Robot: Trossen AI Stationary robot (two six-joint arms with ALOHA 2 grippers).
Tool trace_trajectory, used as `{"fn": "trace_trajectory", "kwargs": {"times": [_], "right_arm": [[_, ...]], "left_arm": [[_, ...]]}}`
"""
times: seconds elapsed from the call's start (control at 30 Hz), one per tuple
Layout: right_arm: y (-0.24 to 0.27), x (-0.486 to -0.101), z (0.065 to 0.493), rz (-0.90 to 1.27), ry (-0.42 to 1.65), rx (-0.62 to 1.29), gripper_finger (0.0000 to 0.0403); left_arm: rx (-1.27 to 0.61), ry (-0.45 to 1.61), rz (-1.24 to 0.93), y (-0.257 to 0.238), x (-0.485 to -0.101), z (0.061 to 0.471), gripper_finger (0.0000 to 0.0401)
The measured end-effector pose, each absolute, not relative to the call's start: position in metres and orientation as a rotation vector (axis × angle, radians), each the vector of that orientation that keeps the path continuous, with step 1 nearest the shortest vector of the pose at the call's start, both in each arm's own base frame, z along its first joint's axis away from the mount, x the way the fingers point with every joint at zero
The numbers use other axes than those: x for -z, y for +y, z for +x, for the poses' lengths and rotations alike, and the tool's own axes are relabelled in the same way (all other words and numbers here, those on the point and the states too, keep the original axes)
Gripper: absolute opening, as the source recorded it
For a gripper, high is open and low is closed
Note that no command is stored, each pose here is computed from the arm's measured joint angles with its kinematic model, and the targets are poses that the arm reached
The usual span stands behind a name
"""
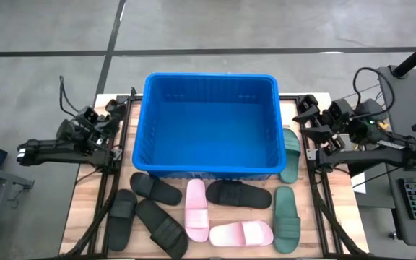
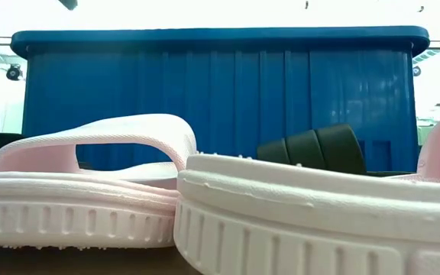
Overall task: Pick and place slides into bin
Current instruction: Put the black slide into the blue bin
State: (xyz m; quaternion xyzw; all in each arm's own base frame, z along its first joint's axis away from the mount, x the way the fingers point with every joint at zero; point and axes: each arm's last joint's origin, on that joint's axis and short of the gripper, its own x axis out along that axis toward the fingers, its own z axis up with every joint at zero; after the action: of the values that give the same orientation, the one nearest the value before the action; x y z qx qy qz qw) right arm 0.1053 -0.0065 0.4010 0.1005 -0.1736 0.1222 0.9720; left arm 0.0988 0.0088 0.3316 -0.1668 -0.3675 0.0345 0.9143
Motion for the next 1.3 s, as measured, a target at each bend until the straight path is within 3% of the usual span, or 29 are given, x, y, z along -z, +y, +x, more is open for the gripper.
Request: {"fn": "trace_trajectory", "kwargs": {"times": [0.33, 0.57, 0.8, 1.3], "right_arm": [[-0.008, -0.428, 0.115, 0.367, -0.098, -0.210, 0.0161], [-0.008, -0.445, 0.116, 0.606, 0.048, -0.145, 0.0161], [0.003, -0.458, 0.126, 0.731, 0.097, -0.225, 0.0161], [0.050, -0.443, 0.189, 0.905, 0.233, -0.068, 0.0160]], "left_arm": [[-0.038, -0.615, -0.301, 0.008, -0.369, 0.113, 0.0190], [-0.044, -0.625, -0.278, 0.007, -0.372, 0.109, 0.0190], [-0.102, -0.586, -0.294, 0.009, -0.365, 0.114, 0.0190], [-0.103, -0.604, -0.380, 0.010, -0.366, 0.110, 0.0190]]}}
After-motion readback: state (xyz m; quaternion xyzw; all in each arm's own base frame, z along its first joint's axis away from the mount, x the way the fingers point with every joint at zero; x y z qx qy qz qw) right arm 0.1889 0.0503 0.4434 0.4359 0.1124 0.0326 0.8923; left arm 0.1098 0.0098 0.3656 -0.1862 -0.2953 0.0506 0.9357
